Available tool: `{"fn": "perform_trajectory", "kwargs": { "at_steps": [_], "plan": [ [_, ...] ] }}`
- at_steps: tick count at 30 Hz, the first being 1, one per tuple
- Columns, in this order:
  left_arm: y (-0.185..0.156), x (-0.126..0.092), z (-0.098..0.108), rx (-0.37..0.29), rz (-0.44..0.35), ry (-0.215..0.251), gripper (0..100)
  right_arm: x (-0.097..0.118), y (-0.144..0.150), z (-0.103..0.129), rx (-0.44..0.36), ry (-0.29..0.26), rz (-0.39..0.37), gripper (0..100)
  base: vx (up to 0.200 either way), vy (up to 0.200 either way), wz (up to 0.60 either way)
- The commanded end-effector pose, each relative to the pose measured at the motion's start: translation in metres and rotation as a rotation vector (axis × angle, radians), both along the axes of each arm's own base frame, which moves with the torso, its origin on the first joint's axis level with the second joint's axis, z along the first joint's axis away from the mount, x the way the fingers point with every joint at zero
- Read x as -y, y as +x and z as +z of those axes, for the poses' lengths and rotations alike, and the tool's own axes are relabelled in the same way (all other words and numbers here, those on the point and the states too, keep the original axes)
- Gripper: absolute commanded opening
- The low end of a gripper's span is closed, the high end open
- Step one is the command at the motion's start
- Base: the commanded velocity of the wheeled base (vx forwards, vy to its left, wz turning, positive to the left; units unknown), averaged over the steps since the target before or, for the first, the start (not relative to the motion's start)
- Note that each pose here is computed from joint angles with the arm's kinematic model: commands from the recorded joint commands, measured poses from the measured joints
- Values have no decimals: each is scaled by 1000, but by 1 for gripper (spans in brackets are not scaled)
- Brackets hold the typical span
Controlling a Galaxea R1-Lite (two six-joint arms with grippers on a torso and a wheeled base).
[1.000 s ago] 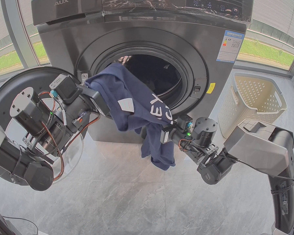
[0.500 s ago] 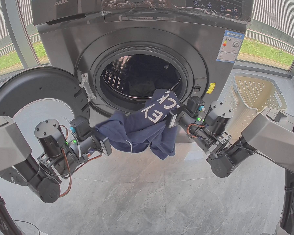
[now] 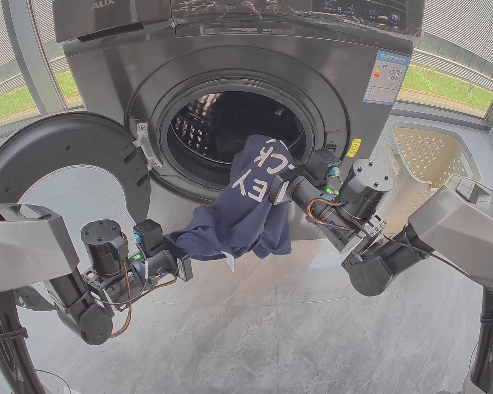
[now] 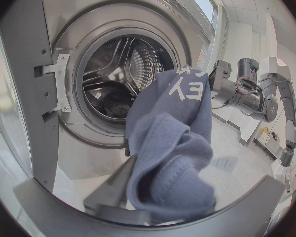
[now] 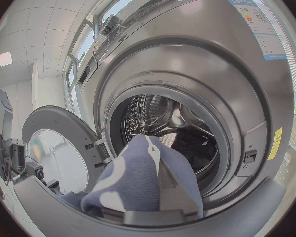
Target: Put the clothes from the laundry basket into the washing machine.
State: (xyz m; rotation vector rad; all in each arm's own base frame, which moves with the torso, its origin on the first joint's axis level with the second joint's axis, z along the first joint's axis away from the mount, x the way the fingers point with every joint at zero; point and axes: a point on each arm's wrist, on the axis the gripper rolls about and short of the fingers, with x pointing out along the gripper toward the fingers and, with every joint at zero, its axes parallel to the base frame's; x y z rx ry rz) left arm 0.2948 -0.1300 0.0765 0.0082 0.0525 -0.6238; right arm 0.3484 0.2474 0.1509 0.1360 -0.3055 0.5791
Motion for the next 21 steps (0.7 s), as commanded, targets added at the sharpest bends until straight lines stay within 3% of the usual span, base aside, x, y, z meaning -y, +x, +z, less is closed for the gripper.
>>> {"fn": "perform_trajectory", "kwargs": {
  "at_steps": [1, 9, 16, 18, 21],
  "plan": [
    [-1, -1, -9, -30, -1, 18, 100, 3, 2, 6, 17, 10, -10, 0, 0, 0, 0],
    [-27, 0, -38, -145, -69, 116, 100, 1, 9, 24, 36, 23, -16, 0, 0, 0, 0],
    [-48, -10, -54, -214, -159, 195, 100, -3, 7, 19, 29, 19, -5, 0, 0, 0, 0],
    [-49, -8, -50, -198, -179, 194, 100, -4, 6, 18, 28, 18, -2, 0, 0, 0, 0],
    [-39, 3, -31, -99, -192, 150, 100, -8, 2, 14, 19, 10, 10, 0, 0, 0, 0]
  ]
}}
